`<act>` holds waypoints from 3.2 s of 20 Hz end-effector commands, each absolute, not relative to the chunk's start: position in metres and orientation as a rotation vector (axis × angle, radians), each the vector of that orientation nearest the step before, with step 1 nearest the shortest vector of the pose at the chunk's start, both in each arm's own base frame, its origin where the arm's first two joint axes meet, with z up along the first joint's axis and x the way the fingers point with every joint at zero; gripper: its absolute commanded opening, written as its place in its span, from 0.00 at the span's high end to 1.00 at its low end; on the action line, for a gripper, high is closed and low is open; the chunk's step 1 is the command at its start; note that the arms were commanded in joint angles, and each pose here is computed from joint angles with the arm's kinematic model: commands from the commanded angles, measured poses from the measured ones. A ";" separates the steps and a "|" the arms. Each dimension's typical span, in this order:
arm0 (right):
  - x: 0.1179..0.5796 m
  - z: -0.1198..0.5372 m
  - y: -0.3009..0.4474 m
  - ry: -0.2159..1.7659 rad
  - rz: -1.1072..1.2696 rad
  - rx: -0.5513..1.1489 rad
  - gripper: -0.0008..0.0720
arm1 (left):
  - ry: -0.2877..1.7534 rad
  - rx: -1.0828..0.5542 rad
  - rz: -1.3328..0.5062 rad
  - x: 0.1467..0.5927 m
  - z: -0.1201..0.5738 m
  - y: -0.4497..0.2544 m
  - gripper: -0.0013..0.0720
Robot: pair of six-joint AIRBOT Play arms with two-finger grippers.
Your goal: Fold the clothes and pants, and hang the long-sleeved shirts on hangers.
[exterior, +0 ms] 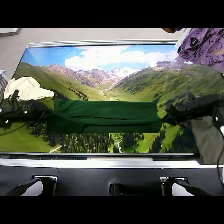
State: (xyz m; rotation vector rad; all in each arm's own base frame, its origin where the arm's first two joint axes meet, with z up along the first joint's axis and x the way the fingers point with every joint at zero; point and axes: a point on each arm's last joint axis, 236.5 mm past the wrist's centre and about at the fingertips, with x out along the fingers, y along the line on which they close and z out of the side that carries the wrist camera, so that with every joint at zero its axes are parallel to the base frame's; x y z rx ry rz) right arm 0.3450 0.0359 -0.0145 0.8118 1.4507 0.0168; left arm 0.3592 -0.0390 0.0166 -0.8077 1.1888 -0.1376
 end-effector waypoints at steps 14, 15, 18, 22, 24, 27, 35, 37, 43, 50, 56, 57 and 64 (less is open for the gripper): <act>0.459 -0.066 0.044 1.352 0.034 0.769 0.38 | 1.237 -0.868 -0.159 0.479 -0.054 -0.029 0.53; 0.455 -0.057 0.043 1.370 0.058 0.755 0.32 | 1.223 -0.861 -0.165 0.482 -0.048 -0.028 0.44; 0.440 -0.035 0.007 1.391 0.094 0.728 0.23 | 1.178 -0.795 -0.174 0.487 -0.018 -0.016 0.43; 0.413 -0.046 -0.002 1.427 0.217 0.800 0.22 | 1.158 -0.636 -0.110 0.476 0.011 0.009 0.43; 0.404 -0.058 0.015 1.442 0.277 0.869 0.15 | 1.137 -0.610 -0.090 0.474 0.023 0.014 0.43; 0.405 -0.075 0.029 1.404 0.303 0.956 0.15 | 1.117 -0.603 -0.093 0.473 0.033 0.014 0.43; 0.415 -0.096 0.050 1.379 0.294 0.910 0.15 | 1.114 -0.603 -0.093 0.473 0.034 0.014 0.43; 0.412 -0.099 0.072 1.404 0.329 0.861 0.27 | 1.114 -0.603 -0.094 0.473 0.034 0.014 0.43; 0.429 -0.076 0.065 1.328 0.240 0.830 0.96 | 1.124 -0.622 -0.150 0.476 0.036 -0.018 0.93; 0.426 0.024 0.014 1.290 0.063 0.600 0.96 | 1.229 -0.630 -0.279 0.478 -0.006 -0.174 0.96; 0.421 0.109 -0.016 1.201 -0.028 0.469 0.96 | 1.235 -0.835 -0.471 0.450 -0.029 -0.358 0.96; 0.420 0.119 -0.018 1.191 -0.031 0.457 0.96 | 1.248 -0.852 -0.490 0.442 -0.034 -0.381 0.96; 0.409 0.165 -0.027 1.107 -0.071 0.418 0.96 | 1.303 -0.934 -0.643 0.404 -0.045 -0.507 0.96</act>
